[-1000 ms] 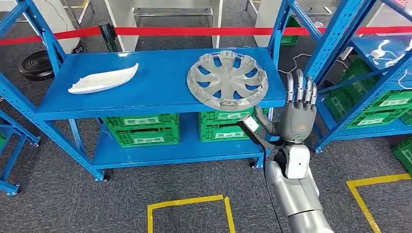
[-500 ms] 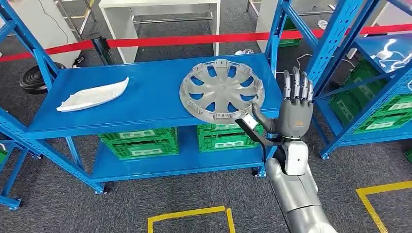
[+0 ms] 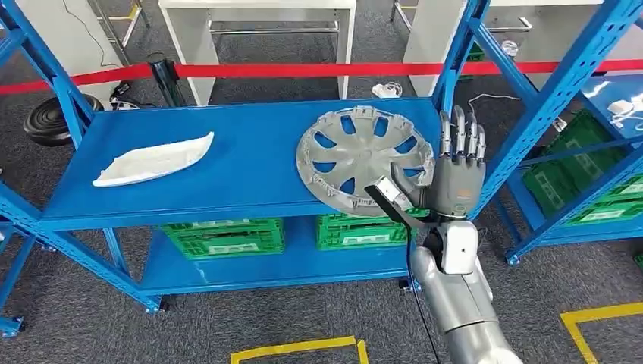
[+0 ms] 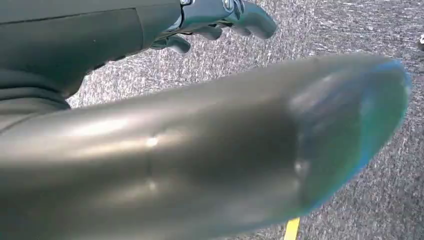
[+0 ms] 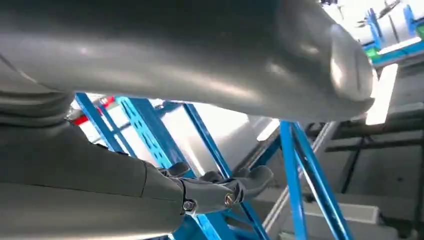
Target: Take the parts from the cabinet and place them on the table.
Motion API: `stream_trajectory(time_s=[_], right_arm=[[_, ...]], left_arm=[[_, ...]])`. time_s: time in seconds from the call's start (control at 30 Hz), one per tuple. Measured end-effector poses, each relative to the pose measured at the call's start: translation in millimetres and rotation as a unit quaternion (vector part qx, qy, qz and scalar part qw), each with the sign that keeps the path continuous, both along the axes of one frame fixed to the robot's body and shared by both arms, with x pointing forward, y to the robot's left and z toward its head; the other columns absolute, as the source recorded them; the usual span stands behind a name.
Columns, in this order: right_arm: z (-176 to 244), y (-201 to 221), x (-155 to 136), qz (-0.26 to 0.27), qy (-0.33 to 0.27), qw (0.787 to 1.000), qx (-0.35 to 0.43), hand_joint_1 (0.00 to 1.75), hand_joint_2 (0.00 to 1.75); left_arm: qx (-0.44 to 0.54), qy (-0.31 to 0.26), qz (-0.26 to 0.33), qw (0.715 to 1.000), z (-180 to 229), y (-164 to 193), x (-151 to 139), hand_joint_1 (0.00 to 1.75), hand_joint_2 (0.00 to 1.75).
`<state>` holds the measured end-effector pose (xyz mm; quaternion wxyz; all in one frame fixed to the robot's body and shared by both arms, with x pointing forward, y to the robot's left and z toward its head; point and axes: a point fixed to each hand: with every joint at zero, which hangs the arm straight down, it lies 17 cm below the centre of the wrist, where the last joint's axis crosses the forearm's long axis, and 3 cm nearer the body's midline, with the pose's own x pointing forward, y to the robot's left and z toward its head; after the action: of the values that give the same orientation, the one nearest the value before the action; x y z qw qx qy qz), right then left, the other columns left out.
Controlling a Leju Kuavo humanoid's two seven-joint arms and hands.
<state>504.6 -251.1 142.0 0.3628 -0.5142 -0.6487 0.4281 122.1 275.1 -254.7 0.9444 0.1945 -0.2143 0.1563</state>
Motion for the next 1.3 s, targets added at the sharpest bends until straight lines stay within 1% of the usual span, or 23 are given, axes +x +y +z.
stream_trajectory(time_s=[0.37,0.5,0.6,0.83,1.07,1.3], right_arm=[[-3,-4,-3,0.003,0.006,1.0,0.014,0.0,0.0],[-15,-4,-9,0.017,0.024,0.999,0.039,0.0,0.0],[-13,11,-12,0.074,0.037,0.991,0.109,0.0,0.0],[2,46,4,0.116,0.041,0.98,0.159,0.0,0.0],[-1,92,8,0.148,0.062,0.971,0.176,0.0,0.0],[-6,109,6,0.16,0.073,0.968,0.177,0.0,0.0]], left_arm=[[0.001,0.006,0.001,1.0,0,-1,-1,0.0,0.0],[0.004,-0.003,-0.011,1.0,1,-2,2,0.0,0.0],[0.003,-0.004,-0.025,1.0,2,-5,6,0.0,0.0],[0.0,-0.004,-0.036,0.999,3,-10,14,0.0,0.0],[0.002,-0.004,-0.047,0.999,4,-14,18,0.0,0.0],[0.002,-0.004,-0.05,0.999,4,-15,19,0.0,0.0]])
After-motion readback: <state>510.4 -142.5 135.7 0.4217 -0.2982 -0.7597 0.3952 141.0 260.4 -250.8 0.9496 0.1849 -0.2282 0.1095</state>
